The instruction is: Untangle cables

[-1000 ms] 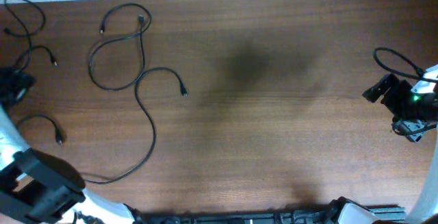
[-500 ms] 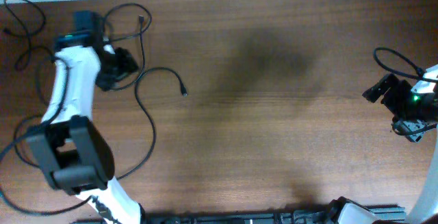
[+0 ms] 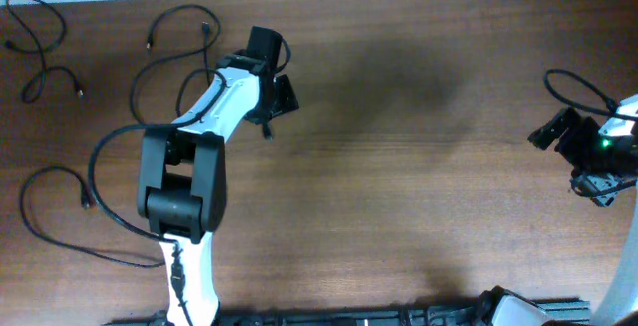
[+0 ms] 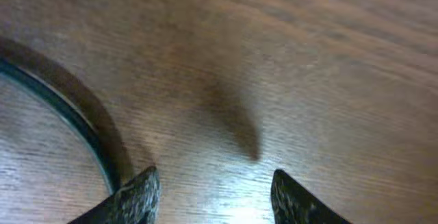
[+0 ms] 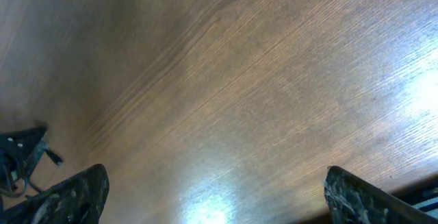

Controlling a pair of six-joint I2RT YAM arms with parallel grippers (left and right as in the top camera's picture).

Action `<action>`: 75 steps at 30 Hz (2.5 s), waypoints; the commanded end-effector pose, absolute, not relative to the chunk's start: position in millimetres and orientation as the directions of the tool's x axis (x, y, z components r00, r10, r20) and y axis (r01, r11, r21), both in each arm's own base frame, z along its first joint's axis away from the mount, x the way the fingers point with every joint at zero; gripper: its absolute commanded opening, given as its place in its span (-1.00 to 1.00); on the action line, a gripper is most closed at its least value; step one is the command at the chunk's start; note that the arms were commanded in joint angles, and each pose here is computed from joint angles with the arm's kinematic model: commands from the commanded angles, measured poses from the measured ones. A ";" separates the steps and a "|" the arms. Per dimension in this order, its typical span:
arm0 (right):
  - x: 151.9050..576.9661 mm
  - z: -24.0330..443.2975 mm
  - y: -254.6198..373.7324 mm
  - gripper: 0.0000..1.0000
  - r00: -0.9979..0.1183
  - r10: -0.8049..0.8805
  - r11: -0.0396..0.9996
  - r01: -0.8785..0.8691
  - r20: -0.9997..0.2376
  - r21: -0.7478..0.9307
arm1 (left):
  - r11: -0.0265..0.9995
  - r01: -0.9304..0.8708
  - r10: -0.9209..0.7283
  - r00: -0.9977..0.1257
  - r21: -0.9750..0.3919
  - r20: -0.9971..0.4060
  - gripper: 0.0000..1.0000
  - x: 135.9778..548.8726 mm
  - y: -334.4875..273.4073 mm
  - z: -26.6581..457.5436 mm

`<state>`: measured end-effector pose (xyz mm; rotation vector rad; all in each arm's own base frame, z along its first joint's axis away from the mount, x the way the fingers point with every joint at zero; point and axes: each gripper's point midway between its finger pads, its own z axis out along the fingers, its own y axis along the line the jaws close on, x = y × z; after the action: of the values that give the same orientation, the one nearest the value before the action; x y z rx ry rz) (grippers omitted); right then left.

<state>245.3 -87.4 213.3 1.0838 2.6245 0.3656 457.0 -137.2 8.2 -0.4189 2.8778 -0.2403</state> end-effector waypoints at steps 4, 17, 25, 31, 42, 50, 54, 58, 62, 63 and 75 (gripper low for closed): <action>246.3 217.3 -91.1 0.97 -0.669 0.723 0.682 0.652 -0.172 0.330 | 0.945 -0.301 -0.322 -0.925 -0.127 -0.203 0.08 456.6 -123.9 -2.8; 246.3 217.3 -91.1 0.98 -0.669 0.723 0.682 0.652 -0.172 0.330 | 0.957 -0.290 -0.273 -0.920 0.017 -0.282 0.17 470.7 -102.1 65.4; 246.3 217.3 -91.1 0.97 -0.669 0.723 0.682 0.653 -0.172 0.330 | 0.934 -0.355 -0.338 -0.914 0.041 -0.225 0.10 455.8 -97.7 43.1; 246.3 217.3 -91.1 0.97 -0.669 0.723 0.682 0.653 -0.172 0.330 | 0.915 -0.401 -0.384 -0.901 0.046 -0.203 -0.09 445.7 -94.4 22.8; 246.3 217.3 -91.1 0.97 -0.669 0.723 0.682 0.652 -0.172 0.330 | 0.921 -0.384 -0.382 -0.923 0.066 -0.046 -0.06 400.2 -97.5 -12.2; 246.3 217.3 -91.1 0.97 -0.669 0.723 0.682 0.652 -0.172 0.330 | 0.931 -0.364 -0.364 -0.931 0.006 -0.004 -0.30 396.9 -111.5 -14.0; 246.3 217.3 -91.1 0.97 -0.669 0.723 0.682 0.652 -0.172 0.330 | 0.942 -0.335 -0.336 -0.941 -0.023 -0.046 -0.68 417.0 -102.7 7.2; 246.3 217.3 -91.1 0.97 -0.669 0.723 0.682 0.653 -0.172 0.330 | 0.941 -0.335 -0.339 -0.936 -0.052 -0.091 -0.65 430.3 -102.4 31.1; 246.3 217.3 -91.1 0.97 -0.669 0.723 0.682 0.652 -0.172 0.330 | 0.963 -0.257 -0.268 -0.948 -0.082 -0.174 -0.53 444.3 -102.5 65.8; 246.3 217.3 -91.1 0.97 -0.669 0.723 0.682 0.652 -0.172 0.330 | 0.961 -0.265 -0.275 -0.940 -0.075 -0.204 -0.53 447.1 -96.6 79.7; 246.3 217.3 -91.1 0.97 -0.669 0.723 0.682 0.653 -0.172 0.330 | 0.919 -0.386 -0.386 -0.833 -0.082 -0.396 0.06 437.7 -33.7 188.4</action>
<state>245.5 -87.5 213.2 1.0844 2.6245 0.3663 440.4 -27.0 206.6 -0.5448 2.6233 -0.0264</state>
